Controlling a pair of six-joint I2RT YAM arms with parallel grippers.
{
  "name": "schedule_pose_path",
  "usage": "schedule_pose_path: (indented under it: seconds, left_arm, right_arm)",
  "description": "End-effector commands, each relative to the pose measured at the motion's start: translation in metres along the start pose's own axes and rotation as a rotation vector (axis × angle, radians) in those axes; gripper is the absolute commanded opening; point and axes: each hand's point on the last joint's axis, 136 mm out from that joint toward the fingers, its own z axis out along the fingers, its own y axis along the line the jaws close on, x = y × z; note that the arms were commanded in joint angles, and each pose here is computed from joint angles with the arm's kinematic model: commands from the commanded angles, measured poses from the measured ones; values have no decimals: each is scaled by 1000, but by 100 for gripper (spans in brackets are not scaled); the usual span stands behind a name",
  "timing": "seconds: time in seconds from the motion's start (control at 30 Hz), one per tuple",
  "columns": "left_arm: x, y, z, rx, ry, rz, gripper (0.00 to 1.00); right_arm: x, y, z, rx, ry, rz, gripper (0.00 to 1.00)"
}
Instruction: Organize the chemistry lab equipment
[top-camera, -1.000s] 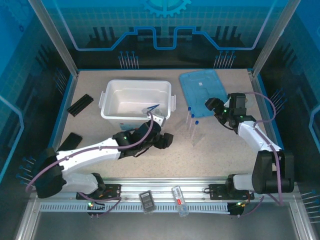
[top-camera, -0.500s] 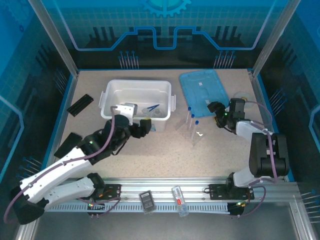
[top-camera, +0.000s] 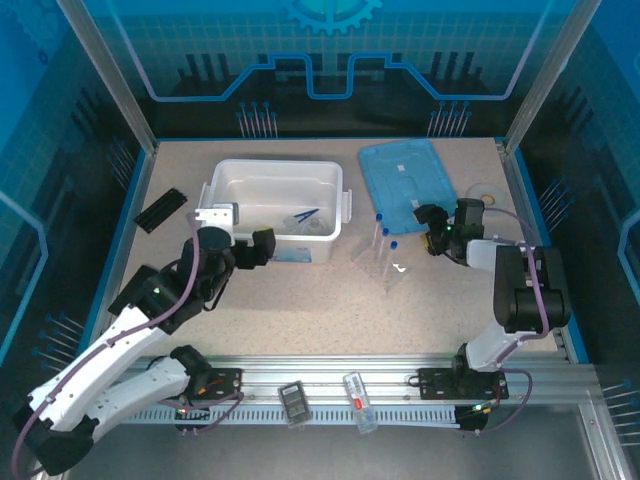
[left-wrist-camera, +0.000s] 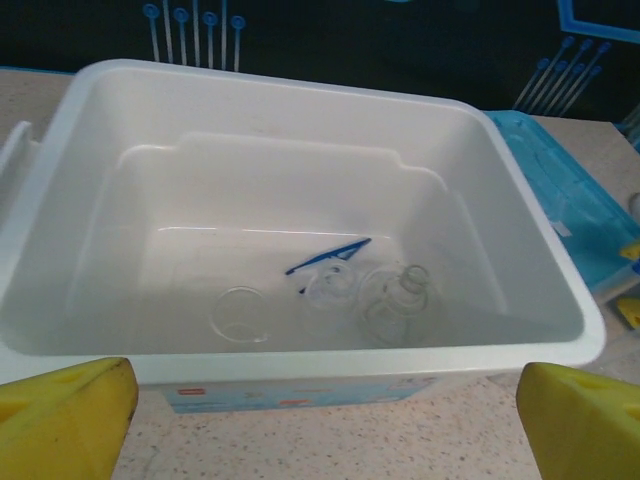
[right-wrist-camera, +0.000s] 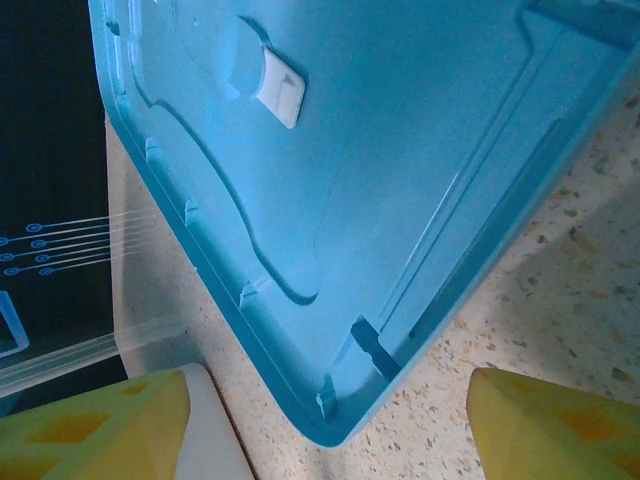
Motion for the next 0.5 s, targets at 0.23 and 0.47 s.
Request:
schedule_pose_path:
  seconds: [0.23, 0.47]
  left_arm:
    - [1, 27, -1, -92, 6, -33, 99]
    - [-1, 30, -4, -95, 0, -47, 99]
  right_arm:
    - [-18, 4, 11, -19, -42, 61, 74]
    - [-25, 1, 21, -24, -60, 97, 73]
